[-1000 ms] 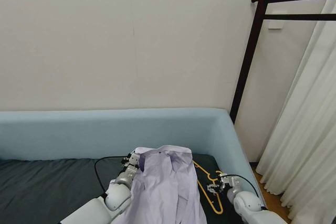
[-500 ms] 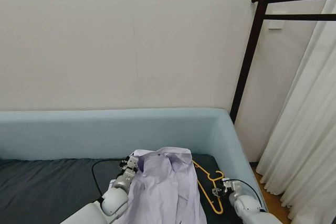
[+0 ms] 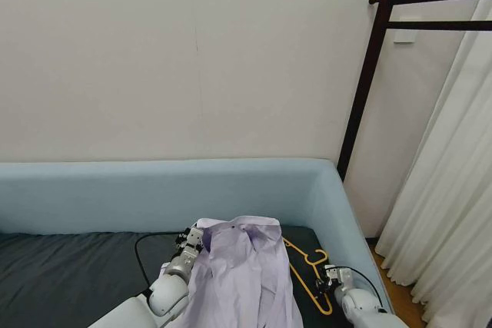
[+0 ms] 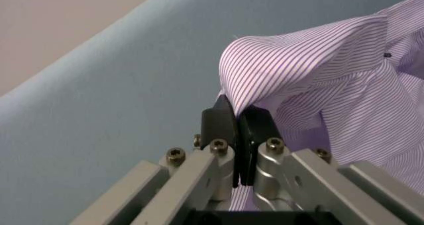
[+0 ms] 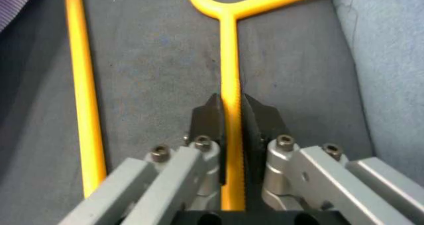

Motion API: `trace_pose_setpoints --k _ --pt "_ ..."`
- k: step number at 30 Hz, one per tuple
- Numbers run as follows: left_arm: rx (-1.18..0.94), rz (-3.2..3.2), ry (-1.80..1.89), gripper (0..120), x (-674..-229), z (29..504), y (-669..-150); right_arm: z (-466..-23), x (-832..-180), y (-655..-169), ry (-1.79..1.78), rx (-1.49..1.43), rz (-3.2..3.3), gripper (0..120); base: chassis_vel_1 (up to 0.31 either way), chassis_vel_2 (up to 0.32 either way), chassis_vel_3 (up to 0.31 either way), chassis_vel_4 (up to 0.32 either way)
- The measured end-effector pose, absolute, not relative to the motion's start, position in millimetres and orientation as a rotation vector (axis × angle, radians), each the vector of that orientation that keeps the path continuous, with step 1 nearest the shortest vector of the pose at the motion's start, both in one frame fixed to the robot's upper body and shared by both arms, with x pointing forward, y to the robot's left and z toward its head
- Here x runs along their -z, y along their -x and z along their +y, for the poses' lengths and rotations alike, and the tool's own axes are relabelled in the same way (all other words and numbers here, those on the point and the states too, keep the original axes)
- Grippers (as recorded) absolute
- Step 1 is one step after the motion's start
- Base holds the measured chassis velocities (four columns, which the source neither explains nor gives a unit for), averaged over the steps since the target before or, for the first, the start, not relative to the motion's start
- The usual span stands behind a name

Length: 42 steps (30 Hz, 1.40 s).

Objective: Pick up the clothes from the sofa and hang them on the clothes hanger.

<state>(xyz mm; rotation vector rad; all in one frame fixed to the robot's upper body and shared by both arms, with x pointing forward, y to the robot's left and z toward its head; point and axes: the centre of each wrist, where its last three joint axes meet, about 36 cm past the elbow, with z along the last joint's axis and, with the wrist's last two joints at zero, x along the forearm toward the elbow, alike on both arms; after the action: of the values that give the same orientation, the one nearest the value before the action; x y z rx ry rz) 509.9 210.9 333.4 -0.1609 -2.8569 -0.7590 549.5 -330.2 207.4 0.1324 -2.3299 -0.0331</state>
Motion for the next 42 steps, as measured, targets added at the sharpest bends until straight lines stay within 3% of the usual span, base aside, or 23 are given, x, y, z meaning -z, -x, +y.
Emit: trace_pose_setpoints --k 10,26,30,42 --pt "0.761 -2.851 0.145 0 -334.6 218.6 -508.6 -331.9 -210.1 -551.9 -0.092 0.087 -2.342 4 0.000 0.000 0.000 0.000" --pt "0.725 -2.844 0.121 0 -336.2 232.2 -497.6 -302.4 -288.8 -581.2 -0.025 0.047 -2.793 4 0.000 0.000 0.000 0.000" --pt "0.704 -2.843 0.112 0 -339.6 233.7 -499.6 -295.3 -302.5 -548.0 -0.035 -0.115 -2.943 4 0.000 0.000 0.000 0.000" --pt "0.673 -2.850 0.116 0 -356.9 232.7 -508.5 -330.1 -249.6 -416.2 -0.139 -0.739 -3.003 4 0.000 0.000 0.000 0.000"
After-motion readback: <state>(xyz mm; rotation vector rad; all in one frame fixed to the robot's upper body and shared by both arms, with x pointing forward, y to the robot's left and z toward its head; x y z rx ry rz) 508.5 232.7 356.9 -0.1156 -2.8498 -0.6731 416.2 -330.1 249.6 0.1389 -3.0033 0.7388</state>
